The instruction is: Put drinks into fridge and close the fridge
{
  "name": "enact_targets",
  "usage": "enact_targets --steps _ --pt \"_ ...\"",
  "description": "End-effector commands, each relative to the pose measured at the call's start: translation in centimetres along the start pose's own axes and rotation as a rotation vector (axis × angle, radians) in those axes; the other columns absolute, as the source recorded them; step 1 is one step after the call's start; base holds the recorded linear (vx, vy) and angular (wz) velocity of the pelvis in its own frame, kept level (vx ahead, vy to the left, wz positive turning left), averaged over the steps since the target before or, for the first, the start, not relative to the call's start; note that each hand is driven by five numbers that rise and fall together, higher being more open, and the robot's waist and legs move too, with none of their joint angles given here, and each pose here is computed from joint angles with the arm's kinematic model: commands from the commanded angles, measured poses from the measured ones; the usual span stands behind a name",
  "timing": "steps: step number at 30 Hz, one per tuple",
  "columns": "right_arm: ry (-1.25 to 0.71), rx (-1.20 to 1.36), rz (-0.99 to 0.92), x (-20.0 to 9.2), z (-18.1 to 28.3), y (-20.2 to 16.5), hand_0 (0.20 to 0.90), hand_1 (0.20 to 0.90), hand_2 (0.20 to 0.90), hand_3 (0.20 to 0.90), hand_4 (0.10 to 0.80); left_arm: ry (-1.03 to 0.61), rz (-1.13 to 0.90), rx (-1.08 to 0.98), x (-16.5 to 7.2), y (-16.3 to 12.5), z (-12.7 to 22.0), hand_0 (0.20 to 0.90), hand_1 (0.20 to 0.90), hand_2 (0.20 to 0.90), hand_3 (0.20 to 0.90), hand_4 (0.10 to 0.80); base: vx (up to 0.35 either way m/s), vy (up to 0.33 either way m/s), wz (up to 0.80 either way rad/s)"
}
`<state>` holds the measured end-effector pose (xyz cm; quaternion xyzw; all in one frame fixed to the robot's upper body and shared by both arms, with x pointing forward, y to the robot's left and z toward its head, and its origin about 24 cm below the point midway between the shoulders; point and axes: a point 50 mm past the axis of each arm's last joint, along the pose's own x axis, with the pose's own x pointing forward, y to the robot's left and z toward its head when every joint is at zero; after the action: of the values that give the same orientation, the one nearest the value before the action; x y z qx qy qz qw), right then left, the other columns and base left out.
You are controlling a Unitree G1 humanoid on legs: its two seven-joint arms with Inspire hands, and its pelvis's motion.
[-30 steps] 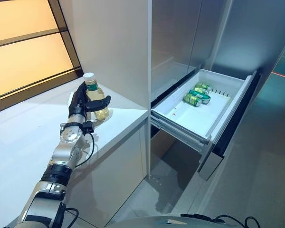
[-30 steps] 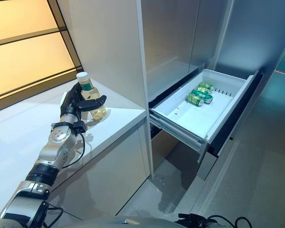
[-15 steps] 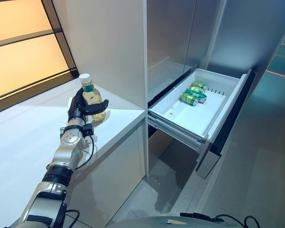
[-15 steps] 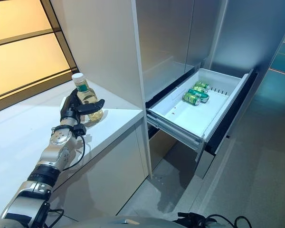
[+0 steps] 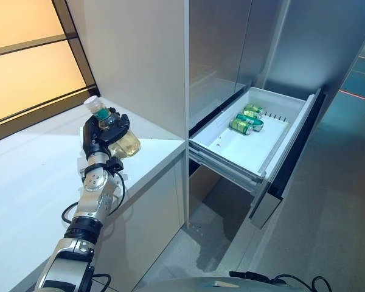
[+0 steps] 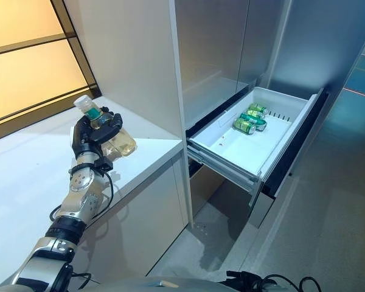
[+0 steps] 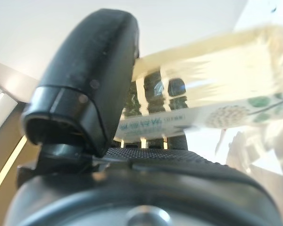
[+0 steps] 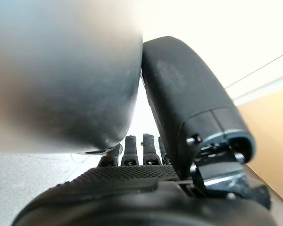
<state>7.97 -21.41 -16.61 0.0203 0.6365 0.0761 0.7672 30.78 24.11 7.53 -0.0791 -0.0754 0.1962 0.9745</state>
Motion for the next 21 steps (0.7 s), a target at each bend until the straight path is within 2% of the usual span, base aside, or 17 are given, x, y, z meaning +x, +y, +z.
enact_targets --steps 1,5,9,12,15,21 --pt "0.152 -0.036 0.056 0.2 -3.6 1.1 0.9 0.9 0.9 0.9 0.8 -0.584 -0.119 -0.157 1.4 -2.5 12.2 0.3 0.3 0.3 0.2 0.1 0.0 0.0 0.0" --pt "0.062 -0.123 0.059 0.3 -2.3 1.1 0.9 0.9 0.9 0.9 0.8 -0.567 -0.193 -0.345 1.2 -2.5 12.9 0.3 0.3 0.3 0.2 0.1 0.0 0.0 0.0" --pt "-0.235 -0.295 0.094 0.0 4.2 3.4 0.9 0.9 0.9 0.9 0.8 -0.529 -0.386 -0.641 -0.8 -4.3 13.3 0.3 0.3 0.3 0.2 0.1 -0.05 -0.024 0.0" --pt "-0.528 -0.376 0.126 -2.2 10.1 6.4 0.9 0.9 0.9 0.9 0.8 -0.53 -0.521 -0.775 -2.8 -5.7 13.5 0.3 0.3 0.3 0.2 0.1 -0.087 -0.036 0.01" --pt "-0.735 -0.316 0.221 -5.1 13.5 8.3 0.9 0.9 0.9 0.9 0.8 -0.55 -0.613 -0.819 -3.6 -6.3 14.2 0.3 0.3 0.3 0.2 0.1 -0.075 -0.034 0.0" --pt "-0.913 -0.297 0.438 -9.6 17.0 10.1 0.9 0.9 0.9 0.9 0.8 -0.535 -0.772 -0.838 -4.4 -7.3 14.2 0.3 0.3 0.3 0.2 0.1 -0.049 -0.028 0.01"
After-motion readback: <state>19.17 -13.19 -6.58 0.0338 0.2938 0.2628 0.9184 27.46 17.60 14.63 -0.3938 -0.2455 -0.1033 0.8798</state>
